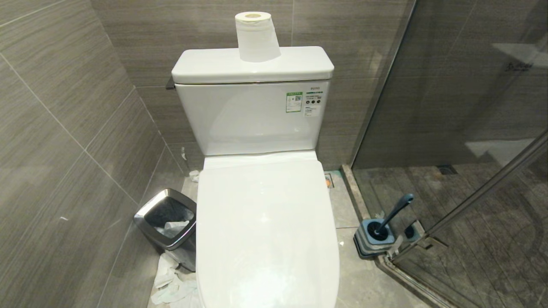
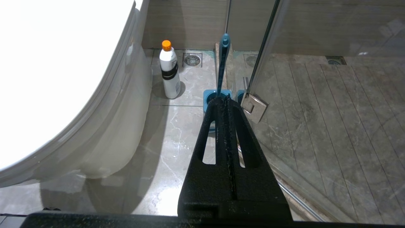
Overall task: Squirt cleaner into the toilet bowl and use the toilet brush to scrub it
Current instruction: Use the left hand to lift the toilet lid slightly
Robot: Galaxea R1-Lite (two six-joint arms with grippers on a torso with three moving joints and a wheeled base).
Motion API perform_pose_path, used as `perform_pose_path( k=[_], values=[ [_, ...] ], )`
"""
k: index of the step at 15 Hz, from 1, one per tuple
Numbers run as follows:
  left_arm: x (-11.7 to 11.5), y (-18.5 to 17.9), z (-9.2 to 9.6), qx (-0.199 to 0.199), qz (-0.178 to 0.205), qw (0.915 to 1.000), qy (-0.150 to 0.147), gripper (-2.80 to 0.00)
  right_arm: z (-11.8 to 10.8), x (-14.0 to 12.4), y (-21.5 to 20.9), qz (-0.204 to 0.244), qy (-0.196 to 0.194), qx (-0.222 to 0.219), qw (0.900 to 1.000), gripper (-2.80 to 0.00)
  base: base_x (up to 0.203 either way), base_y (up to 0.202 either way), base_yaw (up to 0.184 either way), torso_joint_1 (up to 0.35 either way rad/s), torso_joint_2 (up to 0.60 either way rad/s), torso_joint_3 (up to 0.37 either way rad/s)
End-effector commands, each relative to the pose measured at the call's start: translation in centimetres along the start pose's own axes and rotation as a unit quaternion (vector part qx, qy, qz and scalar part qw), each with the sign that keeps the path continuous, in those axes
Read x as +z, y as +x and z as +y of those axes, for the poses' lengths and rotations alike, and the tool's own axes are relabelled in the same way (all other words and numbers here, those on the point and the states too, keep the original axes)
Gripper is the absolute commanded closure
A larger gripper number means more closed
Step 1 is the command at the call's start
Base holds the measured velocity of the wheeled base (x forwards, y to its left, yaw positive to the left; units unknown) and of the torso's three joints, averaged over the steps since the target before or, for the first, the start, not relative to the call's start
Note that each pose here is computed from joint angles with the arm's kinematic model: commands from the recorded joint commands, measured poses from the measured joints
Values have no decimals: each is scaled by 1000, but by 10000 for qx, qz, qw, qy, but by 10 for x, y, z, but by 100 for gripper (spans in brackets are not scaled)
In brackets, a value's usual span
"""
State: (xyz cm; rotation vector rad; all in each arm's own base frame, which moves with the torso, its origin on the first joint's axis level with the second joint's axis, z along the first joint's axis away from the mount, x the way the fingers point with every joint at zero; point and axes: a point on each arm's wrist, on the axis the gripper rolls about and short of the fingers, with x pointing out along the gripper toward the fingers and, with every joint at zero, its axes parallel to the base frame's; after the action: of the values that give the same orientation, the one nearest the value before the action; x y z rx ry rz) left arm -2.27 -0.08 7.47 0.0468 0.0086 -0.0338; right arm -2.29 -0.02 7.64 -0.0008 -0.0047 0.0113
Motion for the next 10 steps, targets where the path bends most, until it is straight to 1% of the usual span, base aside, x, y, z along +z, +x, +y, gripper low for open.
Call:
perform_pose_path(
  k=[1, 10],
  values=[
    [0, 0, 0, -1, 7, 10000, 2, 0, 0, 0, 0, 0, -3, 5, 10000, 0, 0, 0, 0, 0, 0, 0],
    [0, 0, 0, 7, 7, 10000, 2, 0, 0, 0, 0, 7, -3, 5, 10000, 0, 0, 0, 0, 0, 0, 0]
  ],
)
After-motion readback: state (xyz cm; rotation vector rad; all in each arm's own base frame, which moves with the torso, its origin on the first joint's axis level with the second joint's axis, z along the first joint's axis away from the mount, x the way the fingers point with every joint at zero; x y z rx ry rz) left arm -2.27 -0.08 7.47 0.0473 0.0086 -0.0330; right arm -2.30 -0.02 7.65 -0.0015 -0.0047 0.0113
